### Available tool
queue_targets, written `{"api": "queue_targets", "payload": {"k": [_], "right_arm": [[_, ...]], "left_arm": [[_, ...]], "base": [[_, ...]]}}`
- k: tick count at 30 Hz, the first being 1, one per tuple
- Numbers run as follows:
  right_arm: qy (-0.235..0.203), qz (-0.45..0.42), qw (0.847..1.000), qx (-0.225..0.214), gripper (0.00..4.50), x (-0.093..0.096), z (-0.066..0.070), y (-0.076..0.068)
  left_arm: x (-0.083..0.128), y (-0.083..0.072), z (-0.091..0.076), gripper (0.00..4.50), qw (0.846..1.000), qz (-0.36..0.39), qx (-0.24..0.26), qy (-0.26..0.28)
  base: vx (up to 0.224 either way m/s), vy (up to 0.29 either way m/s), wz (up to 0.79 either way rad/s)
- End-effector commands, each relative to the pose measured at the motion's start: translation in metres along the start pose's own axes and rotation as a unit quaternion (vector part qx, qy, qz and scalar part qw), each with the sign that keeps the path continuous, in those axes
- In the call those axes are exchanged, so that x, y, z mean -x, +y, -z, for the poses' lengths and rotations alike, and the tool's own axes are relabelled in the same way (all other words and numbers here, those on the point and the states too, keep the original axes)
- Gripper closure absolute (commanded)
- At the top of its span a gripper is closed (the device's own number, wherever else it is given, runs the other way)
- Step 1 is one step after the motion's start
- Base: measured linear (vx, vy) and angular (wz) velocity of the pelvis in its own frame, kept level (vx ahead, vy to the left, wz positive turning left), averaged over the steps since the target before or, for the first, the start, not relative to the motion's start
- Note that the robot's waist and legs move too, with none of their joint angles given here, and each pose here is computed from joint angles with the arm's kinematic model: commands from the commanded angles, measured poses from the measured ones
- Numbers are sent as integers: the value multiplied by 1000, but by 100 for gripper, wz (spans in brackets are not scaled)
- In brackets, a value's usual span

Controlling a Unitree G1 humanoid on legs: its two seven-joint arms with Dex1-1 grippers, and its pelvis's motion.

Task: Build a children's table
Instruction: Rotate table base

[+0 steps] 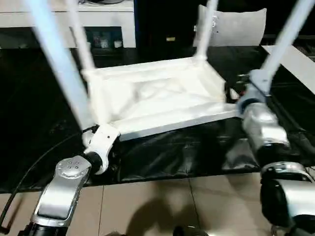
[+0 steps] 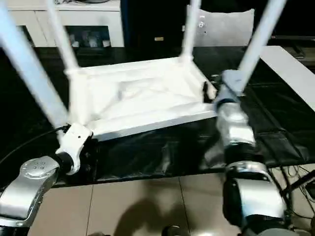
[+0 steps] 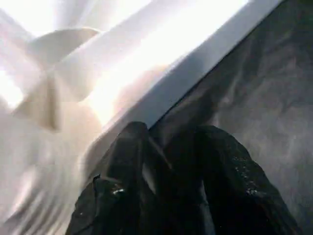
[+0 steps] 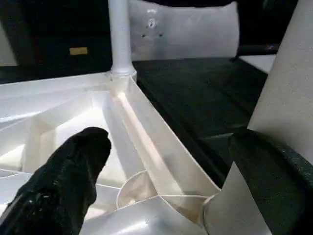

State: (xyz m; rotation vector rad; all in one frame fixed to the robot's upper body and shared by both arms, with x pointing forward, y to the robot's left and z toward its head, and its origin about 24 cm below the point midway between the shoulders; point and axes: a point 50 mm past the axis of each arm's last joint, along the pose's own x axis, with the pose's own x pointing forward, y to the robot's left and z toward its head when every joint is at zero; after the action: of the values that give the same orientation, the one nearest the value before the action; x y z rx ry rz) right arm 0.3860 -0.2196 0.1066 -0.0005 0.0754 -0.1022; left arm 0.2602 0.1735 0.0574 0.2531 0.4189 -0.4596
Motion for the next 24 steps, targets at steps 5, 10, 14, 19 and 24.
{"api": "queue_targets", "payload": {"k": [5, 10, 14, 19, 24], "right_arm": [[-4, -123, 992, -25, 0, 17, 12, 27], [22, -192, 981, -32, 0, 41, 28, 42], [44, -240, 970, -7, 0, 58, 40, 50], [61, -316, 947, -11, 0, 82, 47, 65], [75, -333, 940, -12, 0, 96, 50, 73]], "left_arm": [[7, 16, -3, 232, 995, -83, 21, -43], [14, 27, -7, 232, 989, -112, 41, -83], [18, 24, -5, 232, 989, -108, 51, -85], [30, 8, 6, 232, 988, -112, 75, -70], [44, 12, 12, 232, 970, -220, 79, -64]], "base": [[0, 0, 0], [0, 0, 0], [0, 0, 0], [0, 0, 0], [0, 0, 0]]}}
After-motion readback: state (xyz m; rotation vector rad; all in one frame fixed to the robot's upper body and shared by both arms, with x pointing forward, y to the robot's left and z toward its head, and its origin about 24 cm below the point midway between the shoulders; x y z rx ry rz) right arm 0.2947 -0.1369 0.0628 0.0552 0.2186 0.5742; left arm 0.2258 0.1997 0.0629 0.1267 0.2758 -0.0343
